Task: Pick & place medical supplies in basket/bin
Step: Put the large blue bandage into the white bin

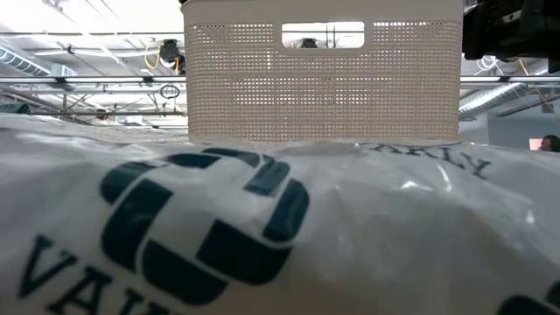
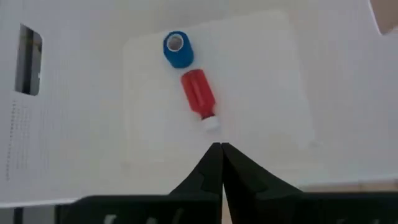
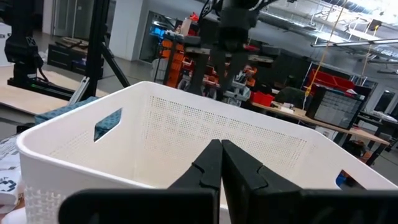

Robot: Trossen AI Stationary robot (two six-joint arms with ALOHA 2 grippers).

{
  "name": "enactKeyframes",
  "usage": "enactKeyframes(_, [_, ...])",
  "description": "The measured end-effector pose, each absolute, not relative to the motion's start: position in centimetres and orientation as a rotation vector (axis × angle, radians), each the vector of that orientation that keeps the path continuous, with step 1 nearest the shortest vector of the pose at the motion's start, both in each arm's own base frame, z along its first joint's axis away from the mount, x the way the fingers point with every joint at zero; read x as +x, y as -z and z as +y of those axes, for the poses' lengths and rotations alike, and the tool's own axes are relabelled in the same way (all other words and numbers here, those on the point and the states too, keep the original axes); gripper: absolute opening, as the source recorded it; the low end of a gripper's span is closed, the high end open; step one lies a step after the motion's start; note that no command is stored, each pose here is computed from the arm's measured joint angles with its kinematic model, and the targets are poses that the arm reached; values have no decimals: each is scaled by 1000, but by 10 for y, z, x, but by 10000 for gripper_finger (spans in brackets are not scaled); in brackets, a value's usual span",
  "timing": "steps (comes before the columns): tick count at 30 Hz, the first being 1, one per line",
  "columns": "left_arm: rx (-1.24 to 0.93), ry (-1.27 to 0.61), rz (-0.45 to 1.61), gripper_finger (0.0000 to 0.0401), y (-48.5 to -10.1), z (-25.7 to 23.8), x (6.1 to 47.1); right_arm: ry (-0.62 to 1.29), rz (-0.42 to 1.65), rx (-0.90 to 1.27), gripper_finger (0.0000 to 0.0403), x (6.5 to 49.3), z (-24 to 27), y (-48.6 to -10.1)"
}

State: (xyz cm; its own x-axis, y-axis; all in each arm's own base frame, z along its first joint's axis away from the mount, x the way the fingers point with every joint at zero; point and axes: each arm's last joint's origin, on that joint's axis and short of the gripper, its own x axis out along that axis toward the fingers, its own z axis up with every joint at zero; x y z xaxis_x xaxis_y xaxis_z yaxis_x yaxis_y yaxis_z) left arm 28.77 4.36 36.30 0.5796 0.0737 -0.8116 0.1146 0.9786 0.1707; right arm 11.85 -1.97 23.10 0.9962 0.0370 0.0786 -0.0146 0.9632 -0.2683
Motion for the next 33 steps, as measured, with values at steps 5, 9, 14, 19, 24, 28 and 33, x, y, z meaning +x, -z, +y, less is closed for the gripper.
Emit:
enactKeyframes(5, [242,-30,792,4,-374,39,256,-27,-75,-265,0,119,-20,-230])
enactKeyframes(9, [230,-75,616,4,-372,36,225,-28,-72,-264,0,119,-20,-230])
enactKeyframes(14, [170,-146,425,3,-355,35,198,-27,-68,-259,0,119,-20,-229])
enactKeyframes(19, [129,-137,314,2,-327,32,182,-26,-63,-258,0,120,-20,-229])
enactKeyframes(24, [102,-133,238,2,-299,30,175,-27,-66,-260,0,120,-20,-229])
enactKeyframes(28, [82,-134,141,2,-274,29,175,-27,-65,-261,0,120,-20,-229])
enactKeyframes(33, [87,-126,1,2,-241,28,172,-27,-65,-264,0,121,-20,-229])
